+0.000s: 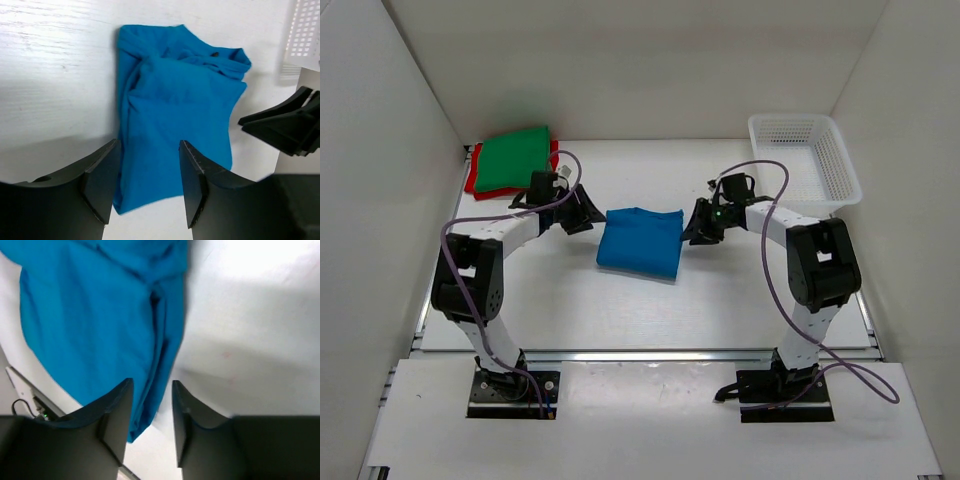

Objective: Fold and stack the t-shirts
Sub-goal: Fold the long partially folded tshirt into a neat square

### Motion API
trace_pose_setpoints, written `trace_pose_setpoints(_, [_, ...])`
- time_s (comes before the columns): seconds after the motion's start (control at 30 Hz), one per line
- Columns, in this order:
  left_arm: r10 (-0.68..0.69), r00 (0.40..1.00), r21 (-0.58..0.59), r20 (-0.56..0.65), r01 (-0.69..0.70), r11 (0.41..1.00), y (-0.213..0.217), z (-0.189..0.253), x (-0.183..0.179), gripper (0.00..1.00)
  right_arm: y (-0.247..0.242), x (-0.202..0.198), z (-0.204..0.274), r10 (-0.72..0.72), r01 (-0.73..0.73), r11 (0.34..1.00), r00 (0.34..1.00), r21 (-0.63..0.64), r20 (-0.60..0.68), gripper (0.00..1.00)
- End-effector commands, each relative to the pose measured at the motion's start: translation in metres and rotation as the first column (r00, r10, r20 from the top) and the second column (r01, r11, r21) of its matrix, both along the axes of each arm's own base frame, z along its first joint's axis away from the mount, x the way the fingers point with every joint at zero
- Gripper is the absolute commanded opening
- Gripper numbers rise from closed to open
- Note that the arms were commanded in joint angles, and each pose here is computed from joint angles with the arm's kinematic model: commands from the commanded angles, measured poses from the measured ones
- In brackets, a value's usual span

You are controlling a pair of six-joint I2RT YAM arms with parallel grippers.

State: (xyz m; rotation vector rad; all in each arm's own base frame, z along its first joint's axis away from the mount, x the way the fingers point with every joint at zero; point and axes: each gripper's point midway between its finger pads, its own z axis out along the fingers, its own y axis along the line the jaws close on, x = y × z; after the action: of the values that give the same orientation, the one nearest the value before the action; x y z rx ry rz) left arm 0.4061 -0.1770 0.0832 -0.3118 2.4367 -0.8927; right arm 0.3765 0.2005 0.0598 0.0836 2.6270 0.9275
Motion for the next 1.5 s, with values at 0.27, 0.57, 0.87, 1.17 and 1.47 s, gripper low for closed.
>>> trace_pose_setpoints(0.27, [-0.034,0.991,-0.134,0.128,0.051,0.99,-0.027,0.075,-0.037,0.57,0.07,-0.038,0.087,0.135,-0.184,0.955,0.969,0.233,0.208,0.0])
trace_pose_setpoints(0.57, [-0.122,0.982,-0.135,-0.143,0.102,0.986,-0.067,-0.024,-0.078,0.56,0.12,-0.068,0.05,0.261,-0.267,0.878,0.963,0.397,0.071,0.01])
trace_pose_setpoints(0.87, [-0.116,0.963,-0.094,-0.242,0.095,0.991,-0.045,-0.057,-0.068,0.62,0.085,-0.064,-0.023,0.206,-0.181,0.961,0.973,0.208,-0.103,0.0])
trace_pose_setpoints(1.17, [-0.104,0.992,-0.136,-0.064,0.095,0.986,-0.032,0.017,-0.041,0.67,0.082,-0.051,0.004,0.201,-0.19,0.956,0.979,0.223,-0.026,0.0])
trace_pose_setpoints(1.47, [-0.111,0.99,0.224,-0.084,0.127,0.966,0.003,-0.019,-0.016,0.67,0.09,-0.061,0.011,0.228,-0.216,0.946,0.974,0.241,-0.02,0.0])
